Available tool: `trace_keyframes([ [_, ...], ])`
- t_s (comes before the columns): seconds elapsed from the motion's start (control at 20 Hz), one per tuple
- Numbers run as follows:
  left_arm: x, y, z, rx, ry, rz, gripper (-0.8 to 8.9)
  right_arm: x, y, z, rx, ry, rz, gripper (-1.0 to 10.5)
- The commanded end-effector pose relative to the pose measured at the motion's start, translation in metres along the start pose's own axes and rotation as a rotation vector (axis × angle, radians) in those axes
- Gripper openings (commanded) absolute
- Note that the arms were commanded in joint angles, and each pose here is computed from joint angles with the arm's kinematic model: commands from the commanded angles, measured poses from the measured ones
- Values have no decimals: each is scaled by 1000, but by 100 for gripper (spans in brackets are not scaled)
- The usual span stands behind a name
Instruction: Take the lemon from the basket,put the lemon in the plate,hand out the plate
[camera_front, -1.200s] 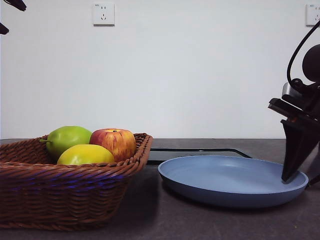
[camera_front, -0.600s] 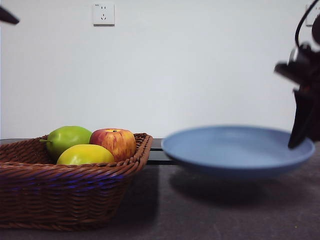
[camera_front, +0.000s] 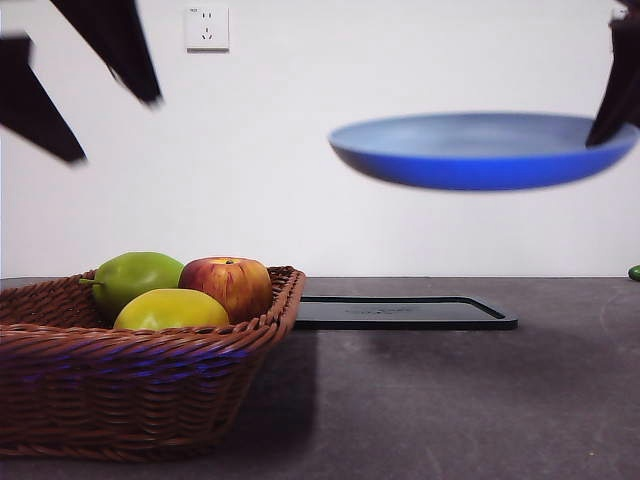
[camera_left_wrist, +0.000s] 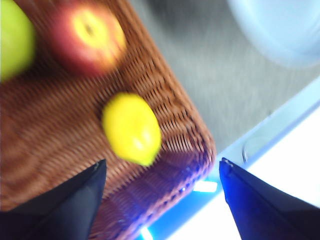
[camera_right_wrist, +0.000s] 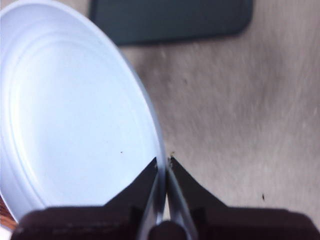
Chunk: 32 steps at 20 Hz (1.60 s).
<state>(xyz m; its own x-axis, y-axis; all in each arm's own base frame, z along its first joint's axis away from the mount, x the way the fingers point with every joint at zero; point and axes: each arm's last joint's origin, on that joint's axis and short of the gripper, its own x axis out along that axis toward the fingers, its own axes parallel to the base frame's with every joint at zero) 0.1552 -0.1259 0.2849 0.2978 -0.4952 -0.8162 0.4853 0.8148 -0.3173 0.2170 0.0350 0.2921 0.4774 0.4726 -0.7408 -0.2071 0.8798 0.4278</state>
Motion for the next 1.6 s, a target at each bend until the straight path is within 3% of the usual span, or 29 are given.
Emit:
trace_keyframes([
  [0.05, 23, -4, 9, -28, 56, 18, 391, -9, 6, 11, -10, -45, 9, 4],
  [0.3, 60, -2, 17, -15, 106, 149, 391, -14, 9, 14, -26, -58, 11, 4],
  [0.45, 75, -1, 23, -12, 95, 149, 391, -14, 9, 14, -27, -58, 11, 4],
  [1.0, 123, 9, 20, 2, 238, 174, 383, -14, 9, 14, -27, -59, 11, 4],
  [1.3, 124, 10, 19, 16, 249, 176, 168, -14, 9, 14, -28, -60, 11, 4],
  [1.5, 119, 6, 21, 21, 284, 126, 163, -14, 9, 15, -27, -59, 10, 4],
  [1.6, 103, -1, 30, 46, 291, 98, 163, -12, 7, 16, -25, -68, -39, 4],
])
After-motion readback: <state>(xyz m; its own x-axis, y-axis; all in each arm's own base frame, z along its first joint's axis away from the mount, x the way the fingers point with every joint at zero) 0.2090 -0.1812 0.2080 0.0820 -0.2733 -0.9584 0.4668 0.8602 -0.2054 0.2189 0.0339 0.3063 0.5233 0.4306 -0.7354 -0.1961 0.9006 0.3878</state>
